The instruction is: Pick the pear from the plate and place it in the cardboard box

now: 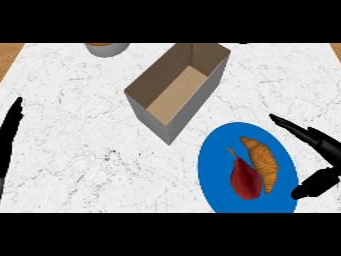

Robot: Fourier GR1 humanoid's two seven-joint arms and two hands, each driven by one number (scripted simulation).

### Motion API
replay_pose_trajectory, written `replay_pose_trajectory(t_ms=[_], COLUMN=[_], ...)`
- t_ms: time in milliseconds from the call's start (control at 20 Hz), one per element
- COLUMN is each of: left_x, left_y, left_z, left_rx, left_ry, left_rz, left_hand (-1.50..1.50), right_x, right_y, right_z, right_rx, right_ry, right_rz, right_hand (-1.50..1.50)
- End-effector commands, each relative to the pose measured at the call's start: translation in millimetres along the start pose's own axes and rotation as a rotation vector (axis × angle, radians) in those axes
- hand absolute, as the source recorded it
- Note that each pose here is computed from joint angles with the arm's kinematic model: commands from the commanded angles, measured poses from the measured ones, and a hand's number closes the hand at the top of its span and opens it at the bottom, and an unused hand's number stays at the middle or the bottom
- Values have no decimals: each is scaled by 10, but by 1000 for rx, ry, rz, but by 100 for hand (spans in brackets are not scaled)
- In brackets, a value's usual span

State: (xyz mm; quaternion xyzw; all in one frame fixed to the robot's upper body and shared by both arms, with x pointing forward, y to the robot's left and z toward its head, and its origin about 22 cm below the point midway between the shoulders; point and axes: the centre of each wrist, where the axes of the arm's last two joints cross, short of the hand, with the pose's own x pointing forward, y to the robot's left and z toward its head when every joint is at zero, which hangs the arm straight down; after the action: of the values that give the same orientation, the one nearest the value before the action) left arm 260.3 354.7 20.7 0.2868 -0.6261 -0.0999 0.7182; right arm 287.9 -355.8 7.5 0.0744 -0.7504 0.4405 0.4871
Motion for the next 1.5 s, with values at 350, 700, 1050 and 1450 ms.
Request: replay_pose_trajectory(t_ms=[350,700,1050,1450], left_x=[-98,-27,-150,-68], left_y=[-12,4,28,-98], left_z=[1,-48,-79,84], left_rx=[4,7,14,5], left_ry=[17,16,22,40], left_rz=[-2,-3,3,-13], left_hand=[0,0,0,0], right_x=[383,412,311,269], right_y=[-353,26,36,238], right_z=[-671,-1113,-999,-1324], right_rx=[440,581,605,612], right_ry=[136,240,269,286], right_rz=[362,403,458,443], right_hand=[-150,-150,-150,-150])
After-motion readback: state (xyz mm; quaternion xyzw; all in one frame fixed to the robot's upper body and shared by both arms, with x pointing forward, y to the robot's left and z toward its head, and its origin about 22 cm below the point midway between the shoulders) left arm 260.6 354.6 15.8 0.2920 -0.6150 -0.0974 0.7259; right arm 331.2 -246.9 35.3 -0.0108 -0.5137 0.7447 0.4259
